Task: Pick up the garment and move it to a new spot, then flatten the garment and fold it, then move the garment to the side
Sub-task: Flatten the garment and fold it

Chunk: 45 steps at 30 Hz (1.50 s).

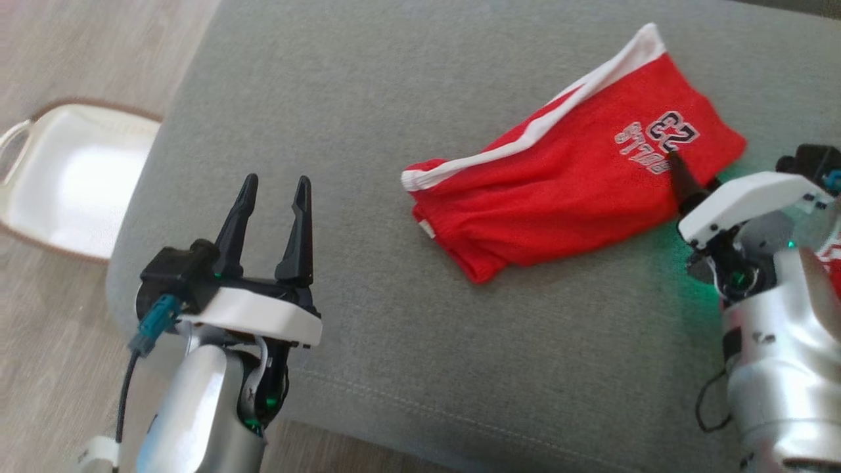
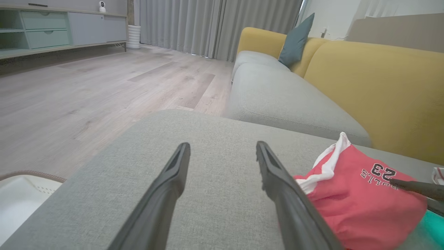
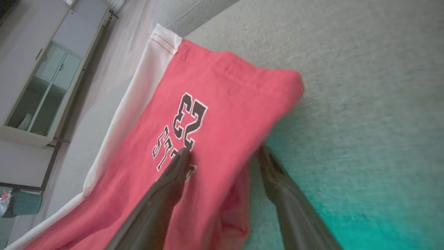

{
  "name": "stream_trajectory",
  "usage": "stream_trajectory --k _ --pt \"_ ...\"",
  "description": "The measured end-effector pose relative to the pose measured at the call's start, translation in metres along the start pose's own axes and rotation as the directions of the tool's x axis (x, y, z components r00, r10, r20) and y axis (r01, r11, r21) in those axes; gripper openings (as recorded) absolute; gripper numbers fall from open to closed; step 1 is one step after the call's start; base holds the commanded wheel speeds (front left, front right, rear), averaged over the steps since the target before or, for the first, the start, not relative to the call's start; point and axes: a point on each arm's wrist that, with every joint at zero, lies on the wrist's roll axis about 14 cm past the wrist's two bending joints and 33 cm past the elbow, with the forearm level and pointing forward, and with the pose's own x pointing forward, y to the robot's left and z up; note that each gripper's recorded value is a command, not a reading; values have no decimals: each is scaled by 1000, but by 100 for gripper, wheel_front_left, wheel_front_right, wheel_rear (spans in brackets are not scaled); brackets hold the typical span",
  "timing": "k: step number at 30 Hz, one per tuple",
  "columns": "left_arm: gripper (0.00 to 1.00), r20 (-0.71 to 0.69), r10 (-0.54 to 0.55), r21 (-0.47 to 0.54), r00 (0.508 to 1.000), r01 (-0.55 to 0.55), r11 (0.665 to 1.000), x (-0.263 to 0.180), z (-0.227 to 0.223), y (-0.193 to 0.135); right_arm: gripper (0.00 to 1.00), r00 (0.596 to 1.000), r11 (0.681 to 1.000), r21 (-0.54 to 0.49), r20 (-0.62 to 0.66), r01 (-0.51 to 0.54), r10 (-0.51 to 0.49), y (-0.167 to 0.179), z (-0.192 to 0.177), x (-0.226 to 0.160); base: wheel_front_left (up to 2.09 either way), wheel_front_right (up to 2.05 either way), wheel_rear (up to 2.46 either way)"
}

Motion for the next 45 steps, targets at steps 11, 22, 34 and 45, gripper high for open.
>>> stream_trajectory --k 11,22,34,45 --pt "100 -11 50 -3 999 -50 999 2 -2 16 100 994 998 -49 -95 41 -46 8 8 47 0 0 0" --pt "100 -19 62 -14 998 -62 998 5 -5 15 0 993 998 -49 -104 46 -51 15 18 55 0 0 0" --pt "100 19 -39 -39 999 40 998 12 4 -20 0 988 980 183 118 78 -101 -25 46 0 0 0 0" --pt "100 34 -139 -57 990 140 988 -1 8 -56 0 943 915 388 246 115 -224 -83 18 -74 0 0 0"
